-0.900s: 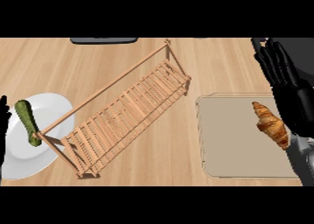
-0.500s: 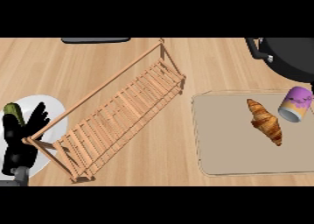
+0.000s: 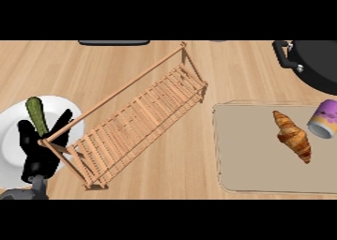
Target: Pick the croissant from the tray and place it in the tiered shelf
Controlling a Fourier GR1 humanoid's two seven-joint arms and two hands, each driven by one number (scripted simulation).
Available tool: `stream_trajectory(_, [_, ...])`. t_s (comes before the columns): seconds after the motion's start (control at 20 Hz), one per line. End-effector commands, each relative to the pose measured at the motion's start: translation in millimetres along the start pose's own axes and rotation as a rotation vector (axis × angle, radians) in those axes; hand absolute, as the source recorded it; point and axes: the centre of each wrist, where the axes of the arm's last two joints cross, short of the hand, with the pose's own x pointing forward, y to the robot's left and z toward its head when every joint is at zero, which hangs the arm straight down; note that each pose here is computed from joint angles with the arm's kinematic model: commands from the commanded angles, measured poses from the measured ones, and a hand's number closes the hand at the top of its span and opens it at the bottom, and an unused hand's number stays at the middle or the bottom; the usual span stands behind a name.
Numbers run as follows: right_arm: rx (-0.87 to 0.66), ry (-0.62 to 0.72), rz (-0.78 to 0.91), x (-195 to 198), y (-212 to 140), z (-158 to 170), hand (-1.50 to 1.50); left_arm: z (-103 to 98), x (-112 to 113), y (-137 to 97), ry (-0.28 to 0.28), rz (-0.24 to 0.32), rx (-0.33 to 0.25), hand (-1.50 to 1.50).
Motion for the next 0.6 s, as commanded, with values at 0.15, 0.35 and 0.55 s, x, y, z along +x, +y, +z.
stream_trajectory(0.15, [0.250, 0.027, 0.042, 14, -43, 6, -1.50, -3, -4, -16, 0.042, 0.020, -0.053, 0.00])
stream_trajectory(0.35, [0.365, 0.055, 0.146, 50, -21, -24, -1.50, -8, 2, -5, 0.048, 0.012, -0.032, 0.00])
stream_trajectory(0.55, [0.380, 0.117, 0.244, 76, 3, -34, -1.50, -10, -13, 10, 0.068, 0.016, -0.023, 0.00])
